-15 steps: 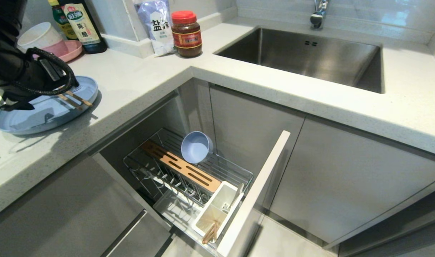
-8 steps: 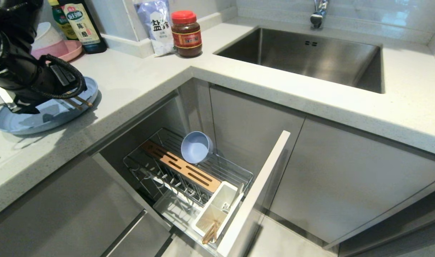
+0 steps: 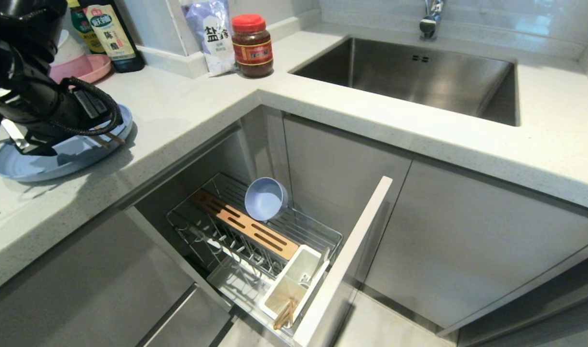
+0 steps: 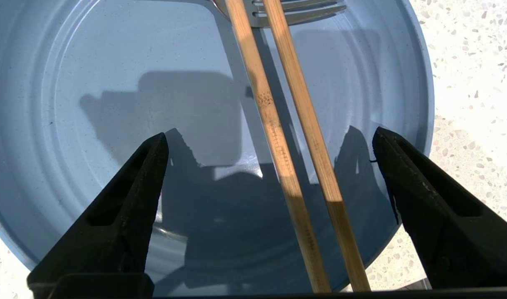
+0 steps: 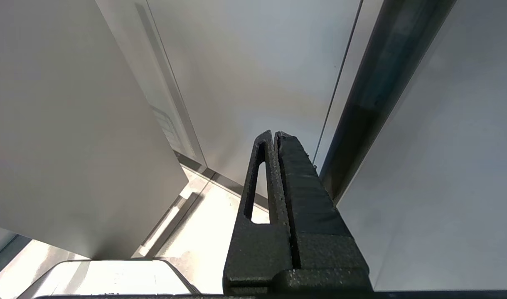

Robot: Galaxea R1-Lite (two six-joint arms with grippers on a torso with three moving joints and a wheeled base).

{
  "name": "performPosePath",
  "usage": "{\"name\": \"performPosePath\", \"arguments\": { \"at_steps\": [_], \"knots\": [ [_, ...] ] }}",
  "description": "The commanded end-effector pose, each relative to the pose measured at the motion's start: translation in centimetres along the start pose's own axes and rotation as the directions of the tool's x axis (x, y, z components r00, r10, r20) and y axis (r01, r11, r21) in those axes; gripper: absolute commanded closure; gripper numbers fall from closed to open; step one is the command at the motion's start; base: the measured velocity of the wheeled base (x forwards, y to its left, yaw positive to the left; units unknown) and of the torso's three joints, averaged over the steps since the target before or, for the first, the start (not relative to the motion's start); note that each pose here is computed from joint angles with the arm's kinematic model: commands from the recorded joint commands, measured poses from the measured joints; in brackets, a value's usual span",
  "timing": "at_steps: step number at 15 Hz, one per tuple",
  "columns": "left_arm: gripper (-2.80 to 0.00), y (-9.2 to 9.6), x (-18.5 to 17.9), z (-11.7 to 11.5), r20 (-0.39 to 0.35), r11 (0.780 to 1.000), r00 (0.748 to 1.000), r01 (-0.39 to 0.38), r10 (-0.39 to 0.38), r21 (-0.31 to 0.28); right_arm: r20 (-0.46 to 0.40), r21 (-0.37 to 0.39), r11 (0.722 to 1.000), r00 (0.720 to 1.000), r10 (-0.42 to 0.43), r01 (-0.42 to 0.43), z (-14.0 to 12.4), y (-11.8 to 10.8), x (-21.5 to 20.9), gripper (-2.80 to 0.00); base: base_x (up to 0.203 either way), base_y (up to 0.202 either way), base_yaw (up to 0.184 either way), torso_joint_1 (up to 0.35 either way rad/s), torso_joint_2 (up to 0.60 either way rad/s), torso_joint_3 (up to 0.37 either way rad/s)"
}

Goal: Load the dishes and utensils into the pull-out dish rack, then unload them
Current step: Pick up the chopsticks and place it in the cupboard

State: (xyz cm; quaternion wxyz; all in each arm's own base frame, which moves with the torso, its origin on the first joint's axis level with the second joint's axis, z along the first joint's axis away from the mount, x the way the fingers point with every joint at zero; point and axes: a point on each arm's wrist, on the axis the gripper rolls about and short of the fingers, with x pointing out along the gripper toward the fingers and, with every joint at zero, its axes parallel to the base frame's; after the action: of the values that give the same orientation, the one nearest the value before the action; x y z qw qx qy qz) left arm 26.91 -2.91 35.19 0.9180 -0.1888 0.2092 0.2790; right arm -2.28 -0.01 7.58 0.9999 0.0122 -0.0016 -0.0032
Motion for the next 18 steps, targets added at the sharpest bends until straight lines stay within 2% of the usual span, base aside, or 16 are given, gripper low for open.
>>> {"name": "performPosePath", "arguments": {
  "at_steps": [1, 2, 15, 18],
  "knots": [
    [-2.8, 0.0, 0.0, -0.1, -0.002, 1.0, 1.0, -0.006, 0.006, 0.0, 0.003, 0.0, 1.0, 1.0, 0.0, 0.0, 0.0, 0.0, 0.0, 0.0, 0.0, 0.0, 0.0, 0.0, 0.0, 0.0],
    [0.0, 0.0, 0.0, -0.1, -0.003, 1.0, 1.0, -0.004, 0.004, 0.0, 0.002, 0.0, 1.0, 1.0, 0.0, 0.0, 0.0, 0.0, 0.0, 0.0, 0.0, 0.0, 0.0, 0.0, 0.0, 0.0],
    [0.0, 0.1, -0.3, 0.0, 0.002, 1.0, 1.0, 0.001, -0.001, -0.004, 0.003, 0.0, 1.0, 1.0, 0.0, 0.0, 0.0, 0.0, 0.0, 0.0, 0.0, 0.0, 0.0, 0.0, 0.0, 0.0],
    [0.0, 1.0, -1.9, 0.7, 0.035, 0.999, 0.999, 0.023, -0.022, -0.03, 0.003, 0.0, 1.0, 1.0, 0.0, 0.0, 0.0, 0.0, 0.0, 0.0, 0.0, 0.0, 0.0, 0.0, 0.0, 0.0]
  ]
}}
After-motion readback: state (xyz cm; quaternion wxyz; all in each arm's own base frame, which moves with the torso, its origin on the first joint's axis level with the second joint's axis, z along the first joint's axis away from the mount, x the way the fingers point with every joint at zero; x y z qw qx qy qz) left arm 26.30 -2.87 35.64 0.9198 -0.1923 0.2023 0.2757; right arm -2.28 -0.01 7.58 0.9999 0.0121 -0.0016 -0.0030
